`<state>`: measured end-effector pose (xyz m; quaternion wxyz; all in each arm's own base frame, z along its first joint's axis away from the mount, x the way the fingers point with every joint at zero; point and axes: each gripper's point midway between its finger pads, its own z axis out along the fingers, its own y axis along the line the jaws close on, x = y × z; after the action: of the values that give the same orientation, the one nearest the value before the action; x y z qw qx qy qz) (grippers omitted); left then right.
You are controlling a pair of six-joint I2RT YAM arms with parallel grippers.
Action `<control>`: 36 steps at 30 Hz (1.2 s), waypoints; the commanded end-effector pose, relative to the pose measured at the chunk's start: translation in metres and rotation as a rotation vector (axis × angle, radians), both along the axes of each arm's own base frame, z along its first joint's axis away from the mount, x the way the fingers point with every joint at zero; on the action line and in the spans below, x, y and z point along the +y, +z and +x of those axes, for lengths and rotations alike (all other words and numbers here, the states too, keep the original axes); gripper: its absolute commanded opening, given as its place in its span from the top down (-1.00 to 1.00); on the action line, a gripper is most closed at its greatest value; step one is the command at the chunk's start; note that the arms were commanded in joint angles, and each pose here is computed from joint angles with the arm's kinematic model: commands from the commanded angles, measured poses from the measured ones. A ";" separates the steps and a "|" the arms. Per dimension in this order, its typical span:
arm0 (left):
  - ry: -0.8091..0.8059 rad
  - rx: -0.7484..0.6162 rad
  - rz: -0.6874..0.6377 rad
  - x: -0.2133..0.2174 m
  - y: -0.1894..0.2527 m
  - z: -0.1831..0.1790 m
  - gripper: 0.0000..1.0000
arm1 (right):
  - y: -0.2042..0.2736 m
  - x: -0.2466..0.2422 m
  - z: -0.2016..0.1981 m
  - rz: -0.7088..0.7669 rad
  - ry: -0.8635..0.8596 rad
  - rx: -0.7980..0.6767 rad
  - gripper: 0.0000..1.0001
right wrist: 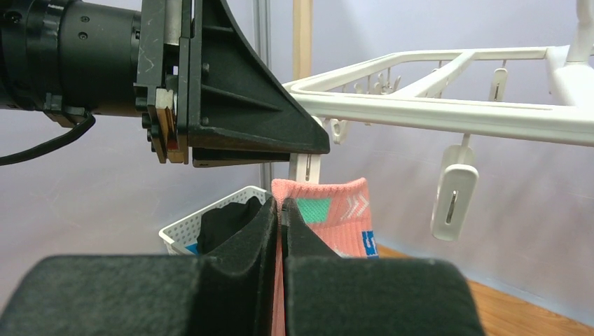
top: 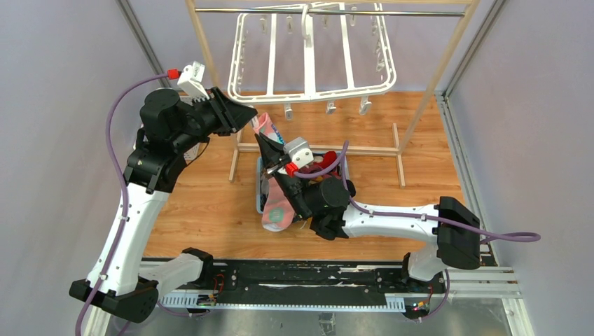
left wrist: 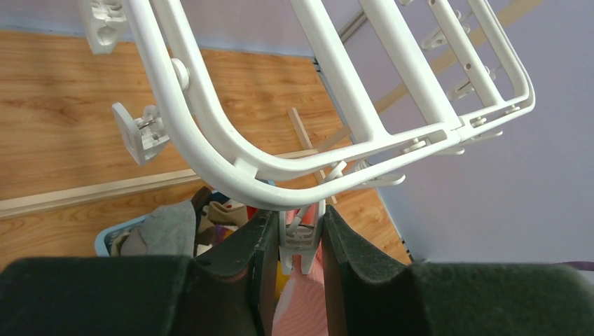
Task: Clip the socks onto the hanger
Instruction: Clamp the sock onto the hanger.
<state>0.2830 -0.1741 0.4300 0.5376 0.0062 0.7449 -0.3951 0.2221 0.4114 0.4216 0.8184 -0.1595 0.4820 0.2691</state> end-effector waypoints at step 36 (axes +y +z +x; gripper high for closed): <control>0.005 -0.012 -0.015 0.003 0.010 -0.008 1.00 | 0.003 0.007 0.012 0.043 0.011 0.002 1.00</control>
<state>0.2818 -0.1734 0.4311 0.5369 0.0006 0.7444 -0.3970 0.2286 0.4228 0.4018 0.8096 -0.1717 0.4947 0.2652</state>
